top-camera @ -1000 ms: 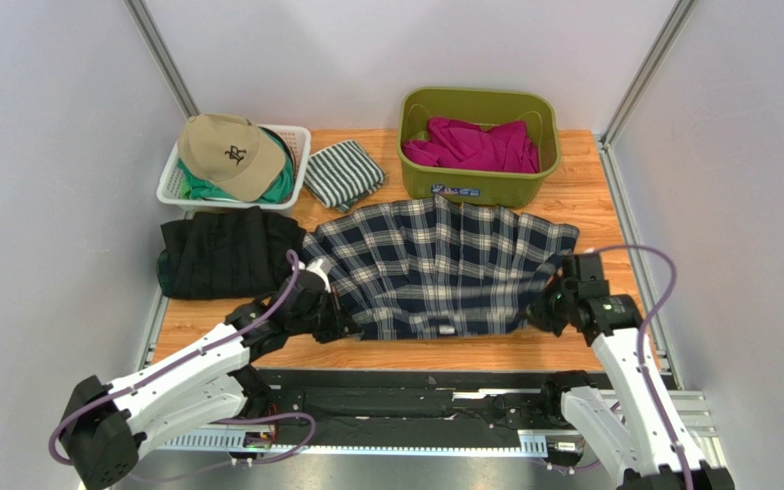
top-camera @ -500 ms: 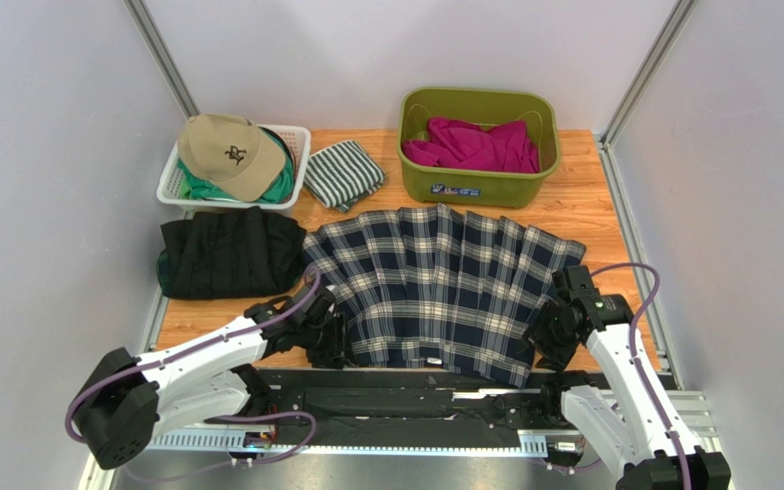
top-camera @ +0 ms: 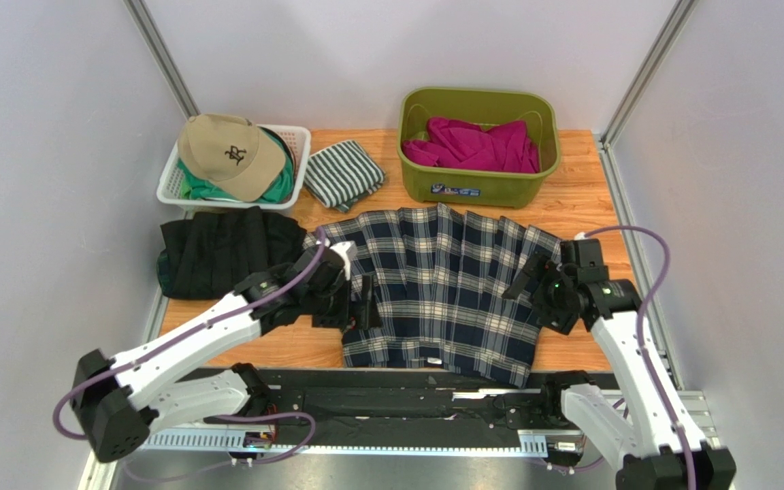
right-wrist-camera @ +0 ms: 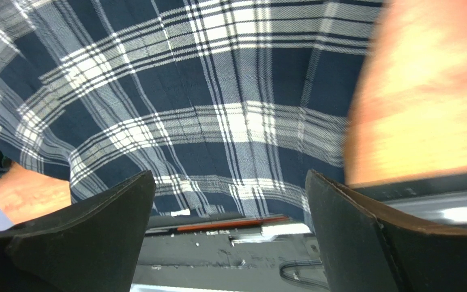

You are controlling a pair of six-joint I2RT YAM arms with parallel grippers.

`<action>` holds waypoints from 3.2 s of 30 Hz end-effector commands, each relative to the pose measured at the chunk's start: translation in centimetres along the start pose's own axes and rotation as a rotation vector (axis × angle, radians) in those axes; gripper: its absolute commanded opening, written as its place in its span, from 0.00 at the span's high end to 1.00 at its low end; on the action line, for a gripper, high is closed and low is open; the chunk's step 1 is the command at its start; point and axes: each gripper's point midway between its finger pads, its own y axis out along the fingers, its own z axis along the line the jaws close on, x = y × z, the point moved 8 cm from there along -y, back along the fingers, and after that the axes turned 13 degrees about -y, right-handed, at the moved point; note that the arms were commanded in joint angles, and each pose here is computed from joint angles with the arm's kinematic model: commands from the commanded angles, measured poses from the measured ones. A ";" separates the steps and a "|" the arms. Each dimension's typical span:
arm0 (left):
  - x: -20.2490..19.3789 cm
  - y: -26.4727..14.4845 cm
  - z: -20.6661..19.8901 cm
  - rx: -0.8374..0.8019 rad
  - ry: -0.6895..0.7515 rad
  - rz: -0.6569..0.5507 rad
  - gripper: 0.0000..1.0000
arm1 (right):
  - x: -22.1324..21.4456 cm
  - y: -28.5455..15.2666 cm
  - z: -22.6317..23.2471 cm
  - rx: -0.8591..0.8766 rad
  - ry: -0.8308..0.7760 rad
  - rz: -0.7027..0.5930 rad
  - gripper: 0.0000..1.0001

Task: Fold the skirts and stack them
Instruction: Flatten out the skirt at the center of the board, then fold the skirt at the center of the board.

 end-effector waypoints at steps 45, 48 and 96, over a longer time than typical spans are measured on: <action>11.6 5.7 8.1 0.079 -0.391 -0.247 0.01 | -12.4 2.3 22.5 0.409 -1.127 0.002 0.11; 12.0 6.5 8.3 0.081 -0.400 -0.260 0.03 | -15.3 3.9 23.4 0.371 -1.201 0.058 0.16; 18.6 -7.7 3.9 0.069 -0.358 -0.713 1.00 | -17.7 -2.8 25.9 1.018 -1.322 0.214 1.00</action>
